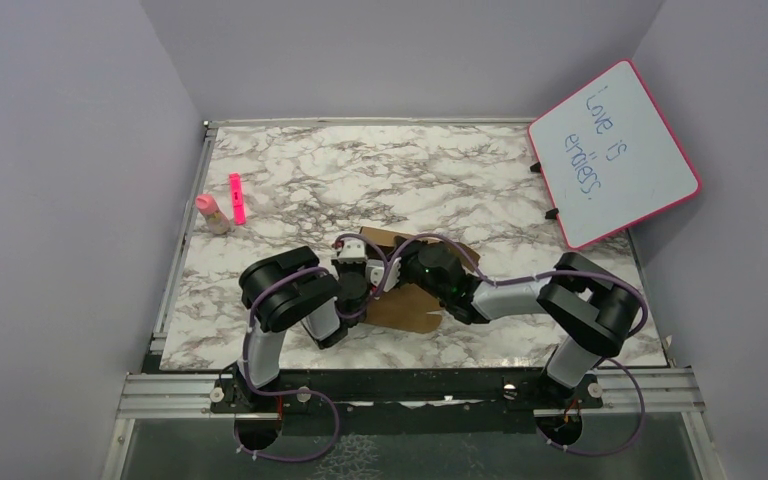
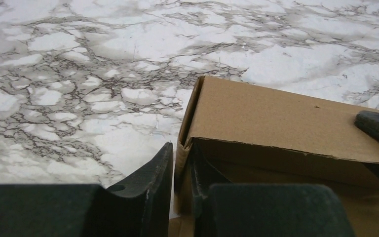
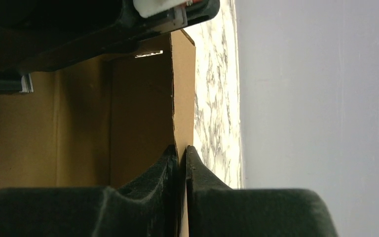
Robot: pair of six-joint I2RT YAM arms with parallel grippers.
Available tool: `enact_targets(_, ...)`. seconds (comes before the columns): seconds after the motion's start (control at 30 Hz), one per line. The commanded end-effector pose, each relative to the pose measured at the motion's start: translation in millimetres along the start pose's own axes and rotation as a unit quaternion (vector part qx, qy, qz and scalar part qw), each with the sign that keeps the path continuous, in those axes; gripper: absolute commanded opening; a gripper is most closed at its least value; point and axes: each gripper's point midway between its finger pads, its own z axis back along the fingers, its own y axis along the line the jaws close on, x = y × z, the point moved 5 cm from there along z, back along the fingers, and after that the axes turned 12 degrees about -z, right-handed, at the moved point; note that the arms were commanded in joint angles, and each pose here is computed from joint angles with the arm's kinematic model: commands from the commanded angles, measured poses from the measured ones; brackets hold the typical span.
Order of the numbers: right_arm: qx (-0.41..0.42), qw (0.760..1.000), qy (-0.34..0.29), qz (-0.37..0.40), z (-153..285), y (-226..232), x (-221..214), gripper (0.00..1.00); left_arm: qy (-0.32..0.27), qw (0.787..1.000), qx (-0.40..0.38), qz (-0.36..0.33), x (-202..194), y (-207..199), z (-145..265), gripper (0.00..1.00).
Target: Fold the paper box
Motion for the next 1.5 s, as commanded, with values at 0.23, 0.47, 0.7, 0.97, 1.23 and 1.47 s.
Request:
enact_targets(0.23, -0.001, 0.998, 0.005, -0.056, 7, 1, 5, 0.18, -0.021, 1.0, 0.023, 0.0, 4, 29, 17, 0.36)
enact_targets(0.47, -0.01, 0.998, 0.002, -0.068, 10, -4, 8, 0.22, -0.033, 0.999, 0.008, 0.014, 8, 35, 28, 0.53)
enact_targets(0.7, -0.015, 0.996, -0.007, -0.082, 12, -9, 12, 0.27, -0.04, 0.998, -0.033, 0.036, 15, 39, 43, 0.65)
enact_targets(0.97, -0.015, 0.995, -0.015, -0.094, 13, -10, 16, 0.32, -0.055, 0.994, -0.068, 0.06, 28, 42, 55, 0.83)
enact_targets(1.23, -0.017, 0.994, -0.025, -0.106, 13, -13, 20, 0.36, -0.029, 0.994, -0.083, 0.059, 29, 43, 61, 0.92)
enact_targets(1.47, -0.01, 0.993, -0.035, -0.109, 18, -12, 22, 0.4, 0.003, 0.992, -0.089, 0.093, 33, 52, 74, 0.92)
